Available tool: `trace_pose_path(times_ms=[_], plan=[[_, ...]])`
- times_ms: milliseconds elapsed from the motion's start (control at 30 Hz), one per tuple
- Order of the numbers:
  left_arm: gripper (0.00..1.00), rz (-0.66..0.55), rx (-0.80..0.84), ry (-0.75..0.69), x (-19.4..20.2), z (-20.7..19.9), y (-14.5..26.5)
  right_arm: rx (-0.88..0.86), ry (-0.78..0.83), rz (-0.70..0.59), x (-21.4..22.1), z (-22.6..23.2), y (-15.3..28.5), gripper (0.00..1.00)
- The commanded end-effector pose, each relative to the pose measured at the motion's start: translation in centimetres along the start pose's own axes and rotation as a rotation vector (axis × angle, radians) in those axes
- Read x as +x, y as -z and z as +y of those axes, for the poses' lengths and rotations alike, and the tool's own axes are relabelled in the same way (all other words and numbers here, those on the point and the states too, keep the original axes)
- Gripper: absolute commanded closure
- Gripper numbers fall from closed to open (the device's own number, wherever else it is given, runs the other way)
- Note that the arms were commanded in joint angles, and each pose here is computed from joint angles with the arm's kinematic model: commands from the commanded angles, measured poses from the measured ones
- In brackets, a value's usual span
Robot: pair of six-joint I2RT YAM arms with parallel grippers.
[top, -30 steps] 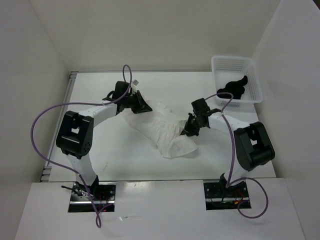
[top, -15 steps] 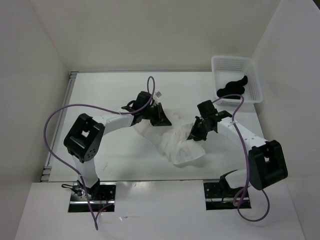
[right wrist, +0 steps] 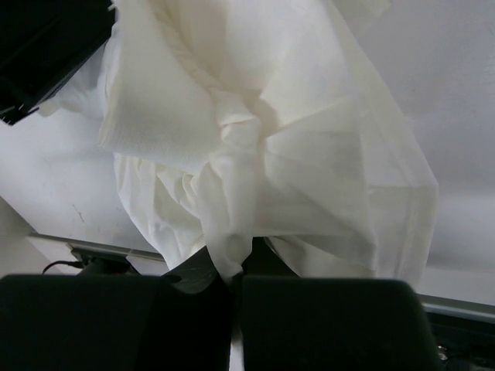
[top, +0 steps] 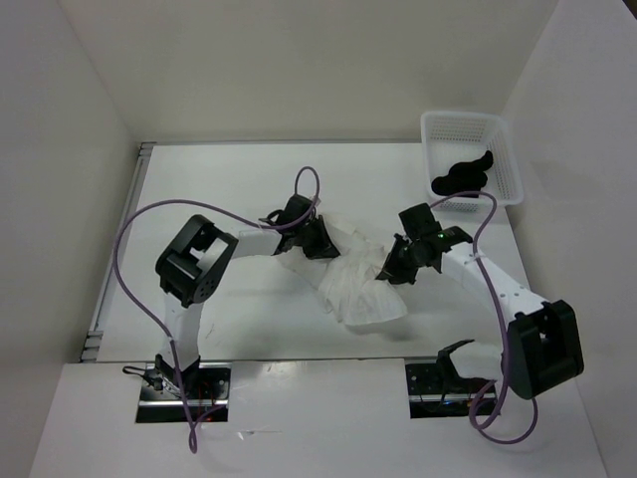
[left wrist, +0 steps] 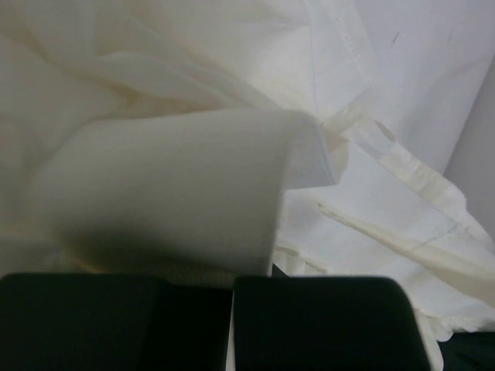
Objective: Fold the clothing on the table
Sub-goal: Fold the skirt
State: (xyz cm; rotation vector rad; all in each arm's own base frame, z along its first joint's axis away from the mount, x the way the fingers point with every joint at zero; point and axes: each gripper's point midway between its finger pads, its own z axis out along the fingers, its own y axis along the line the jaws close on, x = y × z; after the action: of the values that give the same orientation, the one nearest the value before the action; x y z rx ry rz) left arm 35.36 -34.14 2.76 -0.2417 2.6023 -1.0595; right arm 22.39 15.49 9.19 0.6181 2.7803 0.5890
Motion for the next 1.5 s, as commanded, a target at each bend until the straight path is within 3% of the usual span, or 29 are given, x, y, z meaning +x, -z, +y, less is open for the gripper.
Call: trace_pose_path(times_ms=[0, 233, 367, 633, 833, 933, 1067, 1333, 1367, 1400, 1433, 1467], plan=[[1.00, -0.058, 0.045, -0.002, -1.8, -1.1, -1.9, 0.024, -0.032, 0.036, 1.6, -1.1, 0.9, 0.99], [1.00, 0.024, 0.025, -0.006, 0.6, -0.9, -3.7, 0.012, -0.039, 0.014, 1.8, -0.6, 3.1, 0.99], [1.00, 0.100, 0.124, -0.049, 2.8, -4.1, -3.0, -0.020, -0.038, -0.020, 1.2, 0.9, 4.3, 0.99], [1.00, 0.068, 0.233, -0.144, 1.6, -10.0, 4.5, -0.073, 0.022, -0.061, -1.2, 5.1, 5.7, 0.99], [1.00, -0.134, 0.264, -0.218, -4.5, -13.8, 13.1, -0.085, 0.078, -0.074, -4.2, 7.9, 3.8, 0.99], [1.00, -0.242, 0.212, -0.230, -7.6, -12.7, 15.8, -0.074, 0.110, -0.060, -5.1, 9.1, 2.4, 0.99], [1.00, -0.293, 0.148, -0.182, -9.4, -9.2, 16.8, -0.056, 0.133, -0.058, -6.8, 10.3, 0.6, 0.99], [1.00, -0.257, 0.097, -0.102, -7.5, -5.1, 15.6, -0.076, 0.201, -0.030, -9.6, 15.1, -4.4, 0.99], [1.00, -0.250, 0.103, -0.103, -7.4, -5.2, 15.6, -0.091, 0.214, -0.027, -9.9, 15.6, -5.0, 0.98], [1.00, -0.242, 0.095, -0.098, -7.1, -4.8, 15.4, -0.107, 0.217, -0.030, -10.2, 16.1, -5.7, 0.90], [1.00, -0.248, 0.101, -0.101, -7.1, -5.1, 15.7, -0.169, 0.238, -0.037, -10.7, 17.7, -6.0, 0.68], [1.00, -0.236, 0.089, -0.094, -6.8, -4.6, 15.5, -0.184, 0.232, -0.033, -11.3, 17.7, -7.2, 0.66]])
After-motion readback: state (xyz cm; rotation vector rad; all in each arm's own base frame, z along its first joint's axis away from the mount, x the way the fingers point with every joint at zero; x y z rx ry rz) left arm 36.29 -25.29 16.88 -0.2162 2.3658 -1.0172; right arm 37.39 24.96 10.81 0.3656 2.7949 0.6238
